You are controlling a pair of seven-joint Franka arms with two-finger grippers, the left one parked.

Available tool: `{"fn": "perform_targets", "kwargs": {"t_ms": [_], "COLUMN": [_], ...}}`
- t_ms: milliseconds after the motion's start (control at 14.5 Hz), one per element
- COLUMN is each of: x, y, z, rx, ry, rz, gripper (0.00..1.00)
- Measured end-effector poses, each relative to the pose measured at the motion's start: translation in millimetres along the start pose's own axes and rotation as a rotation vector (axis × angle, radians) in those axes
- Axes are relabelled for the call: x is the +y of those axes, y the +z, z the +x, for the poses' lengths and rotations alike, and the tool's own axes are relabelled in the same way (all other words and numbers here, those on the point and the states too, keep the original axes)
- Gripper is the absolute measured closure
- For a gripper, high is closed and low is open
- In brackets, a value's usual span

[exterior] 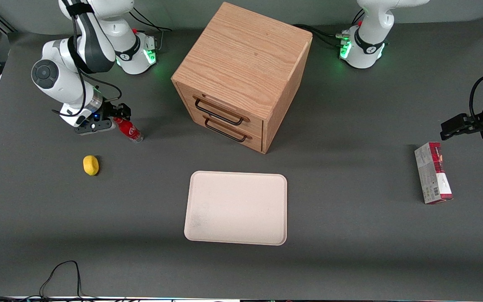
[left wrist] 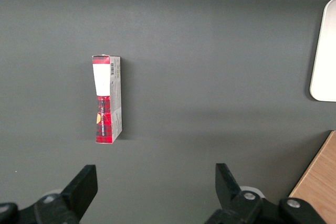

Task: Place coke bottle on tray
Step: 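Lower the right gripper and close it around the bottle's cap end, then lift the bottle and carry it onto the white tray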

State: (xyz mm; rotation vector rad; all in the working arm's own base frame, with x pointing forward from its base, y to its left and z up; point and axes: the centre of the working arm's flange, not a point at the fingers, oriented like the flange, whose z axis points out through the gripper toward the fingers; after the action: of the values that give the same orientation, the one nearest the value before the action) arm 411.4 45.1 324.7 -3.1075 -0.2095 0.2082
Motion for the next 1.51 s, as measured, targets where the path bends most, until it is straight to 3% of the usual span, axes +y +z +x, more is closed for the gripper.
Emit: {"fn": "perform_targets", "kwargs": {"t_ms": [206, 275, 688, 825, 1306, 1512], "x": [0.4, 0.6, 0.5, -0.3, 3.9, 4.1], "y": [0.3, 0.2, -1.9, -21.8, -242.0, -293.4], "z": [0.0, 0.1, 0.9, 7.5, 50.4, 84.7], "rx": [-0.001, -0.001, -0.003, -0.021, -0.067, -0.079], "ry": [-0.002, -0.002, -0.003, -0.005, 0.007, 0.012], "rz": [-0.002, -0.004, -0.004, -0.004, -0.003, -0.013], "gripper": [0.67, 0.69, 0.69, 0.69, 0.69, 0.69]}}
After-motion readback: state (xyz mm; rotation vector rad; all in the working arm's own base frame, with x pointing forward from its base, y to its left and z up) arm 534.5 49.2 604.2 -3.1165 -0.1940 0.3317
